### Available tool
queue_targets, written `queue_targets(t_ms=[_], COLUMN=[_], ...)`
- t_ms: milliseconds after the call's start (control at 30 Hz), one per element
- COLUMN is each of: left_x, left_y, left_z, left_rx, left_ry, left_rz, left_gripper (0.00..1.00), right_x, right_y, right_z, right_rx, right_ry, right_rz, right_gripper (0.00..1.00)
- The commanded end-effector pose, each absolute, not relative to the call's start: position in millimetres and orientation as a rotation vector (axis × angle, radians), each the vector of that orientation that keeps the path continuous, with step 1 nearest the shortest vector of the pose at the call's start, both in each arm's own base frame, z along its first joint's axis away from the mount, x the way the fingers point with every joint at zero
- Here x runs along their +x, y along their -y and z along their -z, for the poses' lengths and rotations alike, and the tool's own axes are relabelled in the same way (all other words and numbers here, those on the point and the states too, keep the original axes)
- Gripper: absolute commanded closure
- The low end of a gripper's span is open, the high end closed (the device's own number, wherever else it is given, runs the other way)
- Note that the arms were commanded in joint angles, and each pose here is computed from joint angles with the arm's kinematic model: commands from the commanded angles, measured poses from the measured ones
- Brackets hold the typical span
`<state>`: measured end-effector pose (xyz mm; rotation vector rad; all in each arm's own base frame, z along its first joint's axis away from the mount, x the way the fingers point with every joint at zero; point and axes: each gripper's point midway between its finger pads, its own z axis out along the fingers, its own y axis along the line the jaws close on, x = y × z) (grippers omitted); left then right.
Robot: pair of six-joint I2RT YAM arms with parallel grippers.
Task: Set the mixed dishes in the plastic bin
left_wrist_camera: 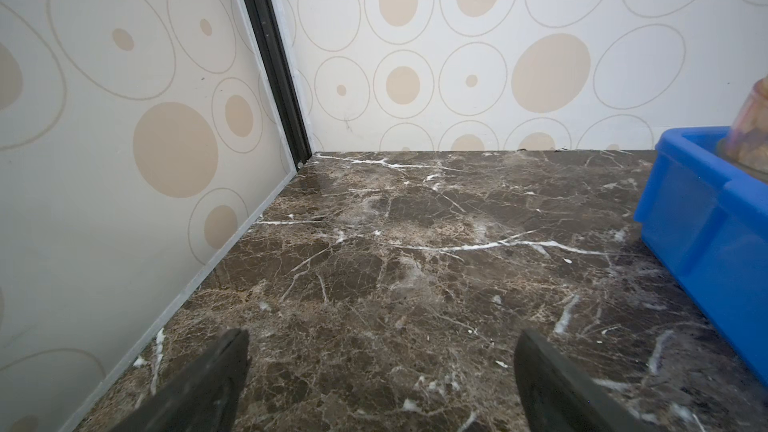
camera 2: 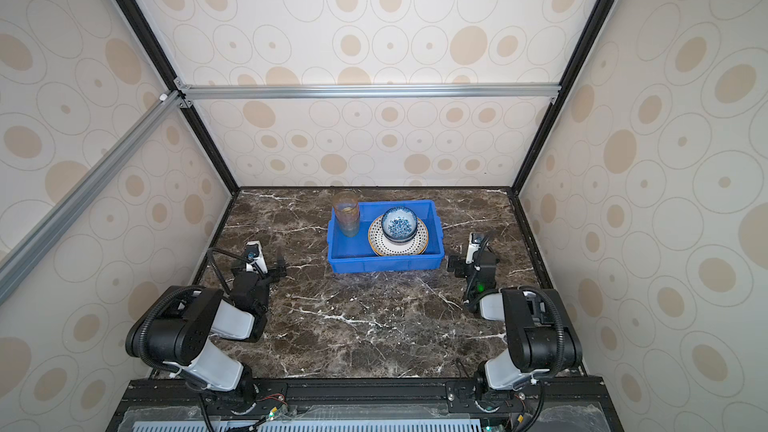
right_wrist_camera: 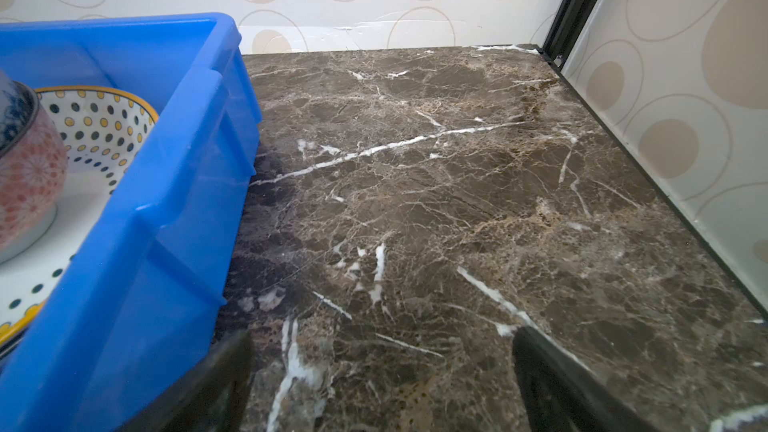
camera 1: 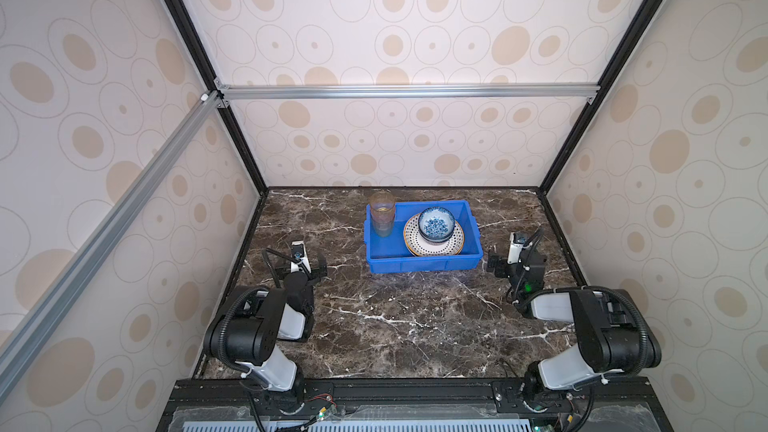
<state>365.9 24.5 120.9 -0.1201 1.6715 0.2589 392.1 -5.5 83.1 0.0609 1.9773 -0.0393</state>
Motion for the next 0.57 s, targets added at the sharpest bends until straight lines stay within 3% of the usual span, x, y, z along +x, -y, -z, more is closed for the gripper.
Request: queue_targets(t_ms=[0, 533], left_x=[369.7, 369.7], left_y=[-26.6, -26.4], left_z=[-133.0, -133.0], left_rx=[-0.13, -0.131], left_ry=[-1.634, -1.634], left_rz=[-0.254, -0.252], left_gripper=[0.01, 0.01], right_x=[395.0, 395.0], right_y=[4.3, 4.5], right_z=[-85.6, -85.3], right_rx=[0.042, 0.041], right_ry=[-1.973, -1.973], right_rz=[0.055, 0.055], right_gripper=[0.0, 0.0])
